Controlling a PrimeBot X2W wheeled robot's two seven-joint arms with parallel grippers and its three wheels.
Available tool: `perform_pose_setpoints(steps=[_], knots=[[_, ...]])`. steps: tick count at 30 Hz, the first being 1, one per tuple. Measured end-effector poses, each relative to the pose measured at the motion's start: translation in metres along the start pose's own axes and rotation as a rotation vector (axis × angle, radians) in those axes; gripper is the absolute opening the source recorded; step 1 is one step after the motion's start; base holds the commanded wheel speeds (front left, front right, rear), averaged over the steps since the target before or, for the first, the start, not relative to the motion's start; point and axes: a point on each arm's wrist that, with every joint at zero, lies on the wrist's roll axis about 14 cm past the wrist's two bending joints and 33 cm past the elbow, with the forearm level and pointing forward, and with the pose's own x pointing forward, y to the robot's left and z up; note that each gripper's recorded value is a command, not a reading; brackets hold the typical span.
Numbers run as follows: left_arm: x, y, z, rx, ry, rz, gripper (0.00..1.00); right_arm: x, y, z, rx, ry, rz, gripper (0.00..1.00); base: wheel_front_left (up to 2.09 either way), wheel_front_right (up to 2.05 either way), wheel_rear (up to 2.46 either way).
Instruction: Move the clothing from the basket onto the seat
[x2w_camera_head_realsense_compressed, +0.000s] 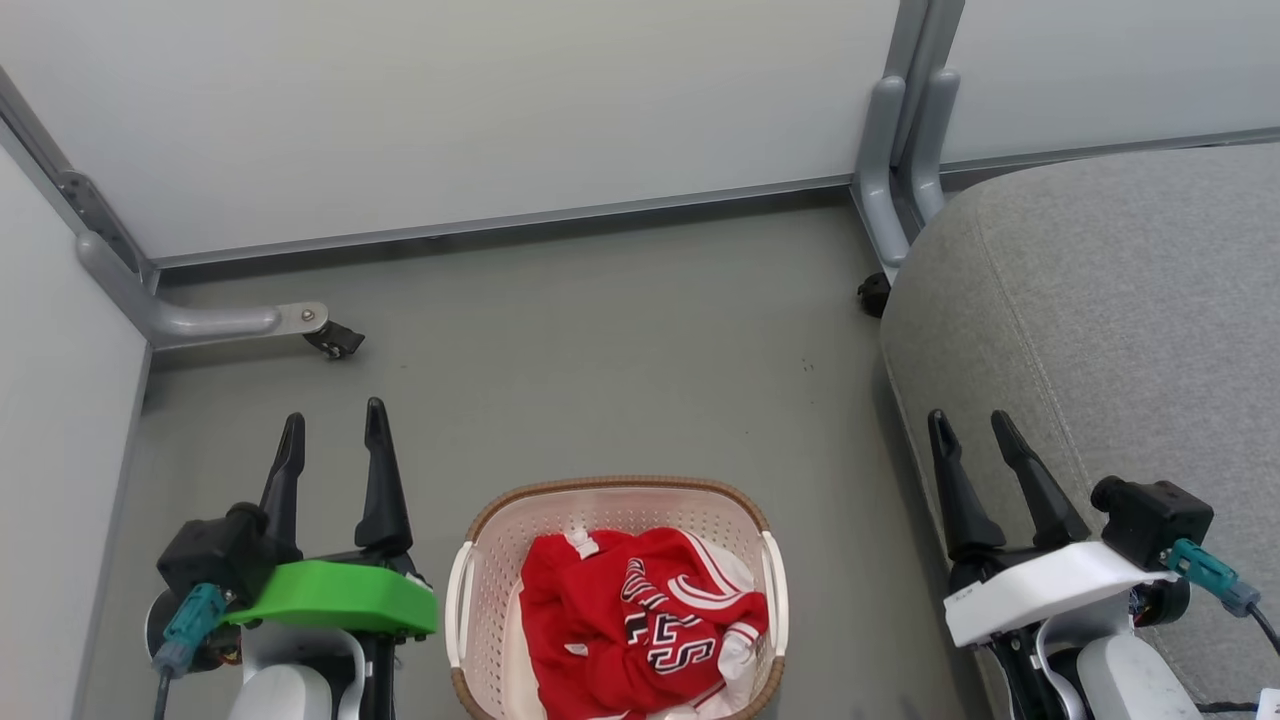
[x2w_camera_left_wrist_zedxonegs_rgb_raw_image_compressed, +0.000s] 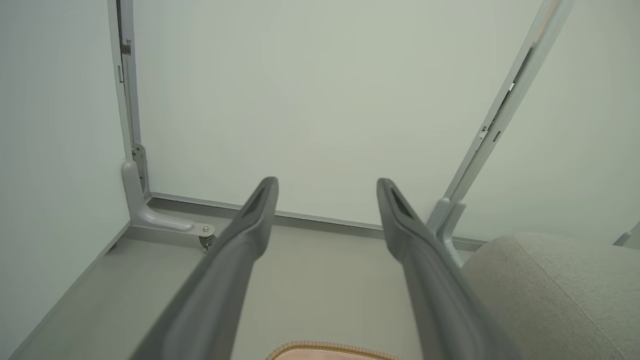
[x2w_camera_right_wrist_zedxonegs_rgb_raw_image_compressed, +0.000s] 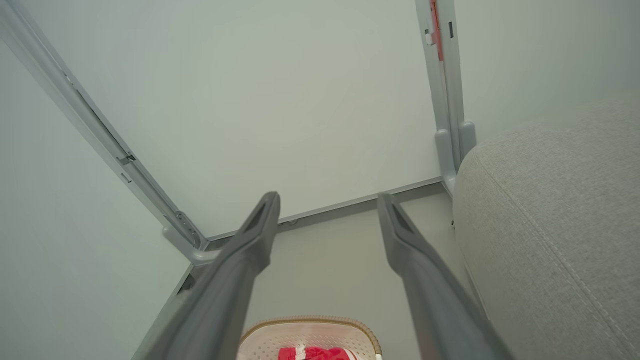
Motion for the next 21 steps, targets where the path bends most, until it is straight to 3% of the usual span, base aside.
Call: perform_pose_setpoints(steps=[21], knots=[[0.0013, -0.0089, 0.0055, 0.165, -0.047, -0.036, 1.0, 0.005, 0.0049, 0.0007, -0.196, -0.016, 0.042, 1.0, 0.0, 0.0, 0.0]])
